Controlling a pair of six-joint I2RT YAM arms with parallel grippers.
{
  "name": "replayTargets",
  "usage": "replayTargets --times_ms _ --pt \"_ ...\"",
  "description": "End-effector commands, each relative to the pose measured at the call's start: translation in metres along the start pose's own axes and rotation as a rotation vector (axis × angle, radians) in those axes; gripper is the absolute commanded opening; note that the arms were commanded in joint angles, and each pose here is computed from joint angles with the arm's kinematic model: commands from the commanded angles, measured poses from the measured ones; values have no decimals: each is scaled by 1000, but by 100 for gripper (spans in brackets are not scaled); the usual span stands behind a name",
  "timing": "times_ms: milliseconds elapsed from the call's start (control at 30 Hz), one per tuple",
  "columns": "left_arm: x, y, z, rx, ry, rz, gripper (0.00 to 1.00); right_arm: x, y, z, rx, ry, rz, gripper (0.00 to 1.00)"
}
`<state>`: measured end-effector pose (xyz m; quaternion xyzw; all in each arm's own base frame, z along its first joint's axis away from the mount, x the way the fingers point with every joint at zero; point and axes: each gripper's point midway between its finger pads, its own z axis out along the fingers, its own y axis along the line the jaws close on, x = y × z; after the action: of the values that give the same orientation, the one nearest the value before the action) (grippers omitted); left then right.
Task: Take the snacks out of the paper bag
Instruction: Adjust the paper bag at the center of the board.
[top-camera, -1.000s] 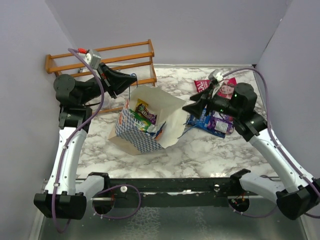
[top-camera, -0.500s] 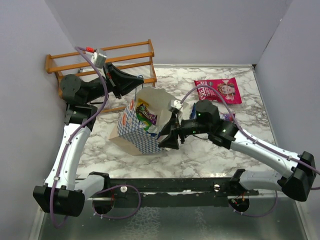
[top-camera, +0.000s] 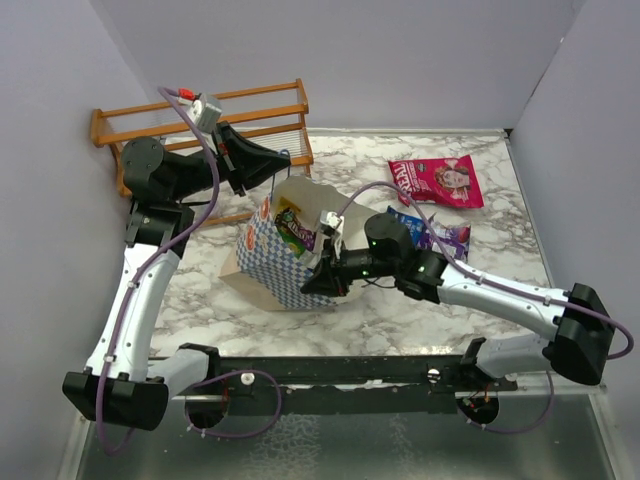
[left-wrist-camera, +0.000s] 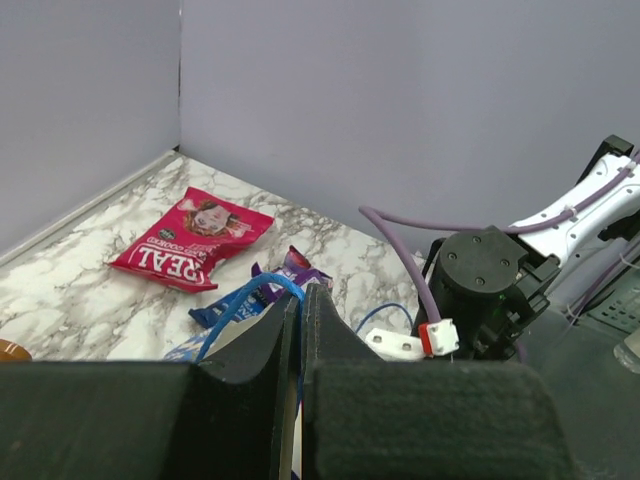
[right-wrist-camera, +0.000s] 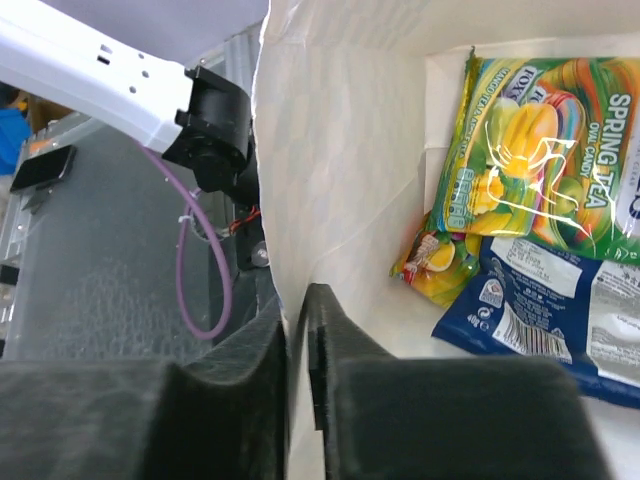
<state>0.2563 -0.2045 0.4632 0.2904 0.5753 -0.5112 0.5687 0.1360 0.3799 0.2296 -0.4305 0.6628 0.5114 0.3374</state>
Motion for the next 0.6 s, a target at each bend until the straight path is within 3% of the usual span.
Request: replayTargets --times_ms 0,433,500,567 --pt "-17 -14 -2 21 -8 123 0 -10 -3 19 51 -75 -33 6" --pt "6 -16 -9 9 37 59 0 -28 0 91 65 -179 -18 4" --pt "8 -21 -10 24 34 37 0 -26 4 94 50 -172 -13 9" --pt "11 -27 -12 42 37 30 0 -24 6 90 48 -161 -23 24"
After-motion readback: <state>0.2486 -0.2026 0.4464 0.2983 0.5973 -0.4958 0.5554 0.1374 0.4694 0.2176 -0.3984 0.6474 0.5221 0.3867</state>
